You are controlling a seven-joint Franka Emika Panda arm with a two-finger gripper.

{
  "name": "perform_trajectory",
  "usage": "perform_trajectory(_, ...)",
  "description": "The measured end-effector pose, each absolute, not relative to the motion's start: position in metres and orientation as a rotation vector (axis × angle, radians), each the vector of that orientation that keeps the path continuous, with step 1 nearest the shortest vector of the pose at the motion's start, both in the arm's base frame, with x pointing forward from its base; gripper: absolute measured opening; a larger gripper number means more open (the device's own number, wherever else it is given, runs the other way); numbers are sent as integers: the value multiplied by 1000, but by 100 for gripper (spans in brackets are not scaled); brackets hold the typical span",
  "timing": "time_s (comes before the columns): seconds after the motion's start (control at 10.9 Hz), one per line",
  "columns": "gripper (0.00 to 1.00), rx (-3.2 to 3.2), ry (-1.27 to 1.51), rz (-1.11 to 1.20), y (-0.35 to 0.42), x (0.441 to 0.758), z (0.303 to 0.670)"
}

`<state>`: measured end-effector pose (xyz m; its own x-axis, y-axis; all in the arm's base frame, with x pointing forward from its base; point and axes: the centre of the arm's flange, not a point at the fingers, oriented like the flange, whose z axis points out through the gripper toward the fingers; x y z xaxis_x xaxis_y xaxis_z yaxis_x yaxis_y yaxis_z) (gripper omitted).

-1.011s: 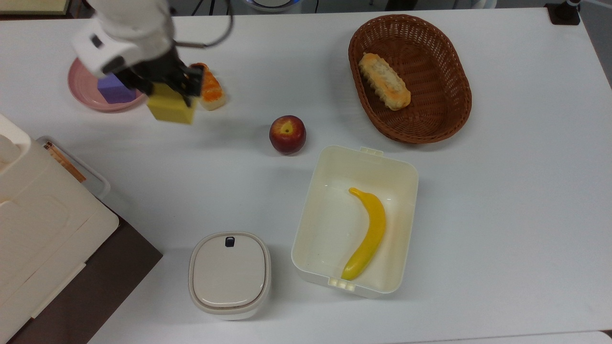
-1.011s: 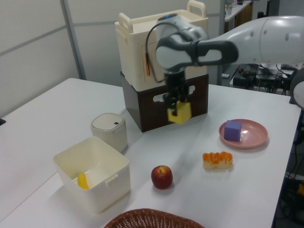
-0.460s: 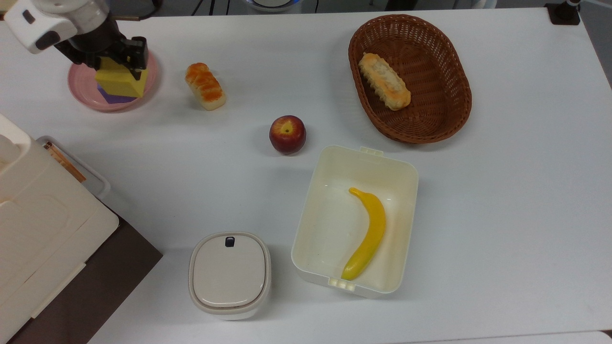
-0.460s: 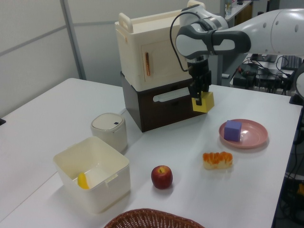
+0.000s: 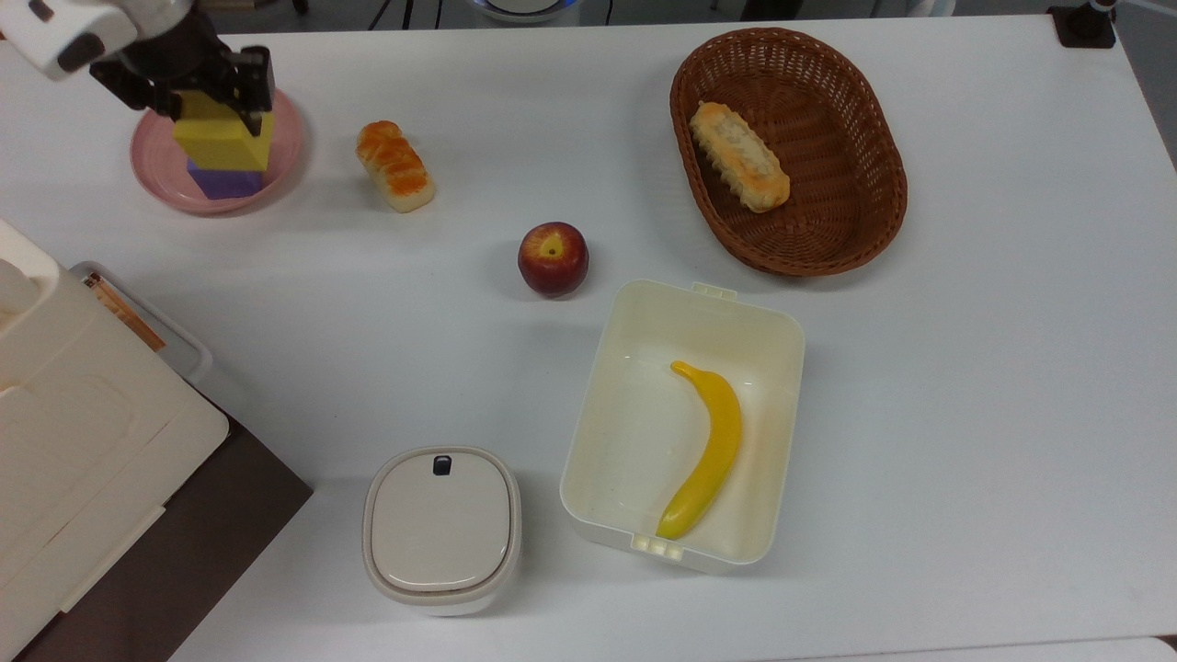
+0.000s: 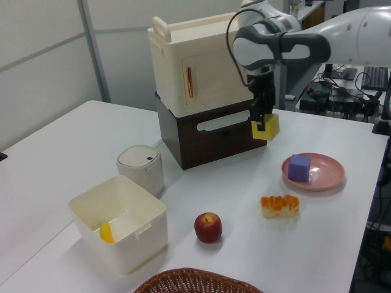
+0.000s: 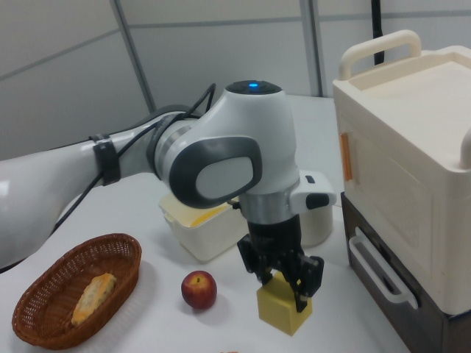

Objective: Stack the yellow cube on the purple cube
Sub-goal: 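Lower the yellow cube onto the top of the purple cube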

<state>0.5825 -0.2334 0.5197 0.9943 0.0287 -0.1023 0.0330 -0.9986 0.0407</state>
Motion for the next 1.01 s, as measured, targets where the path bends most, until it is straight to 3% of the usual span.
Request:
perform_trajectory(0.28, 61, 3117, 113, -101, -242, 552, 513)
perform_trajectory(0.55, 61, 3136, 115, -146, -270, 528, 479)
perform_trajectory(1.01, 61, 3116, 177, -231, -308, 519, 439)
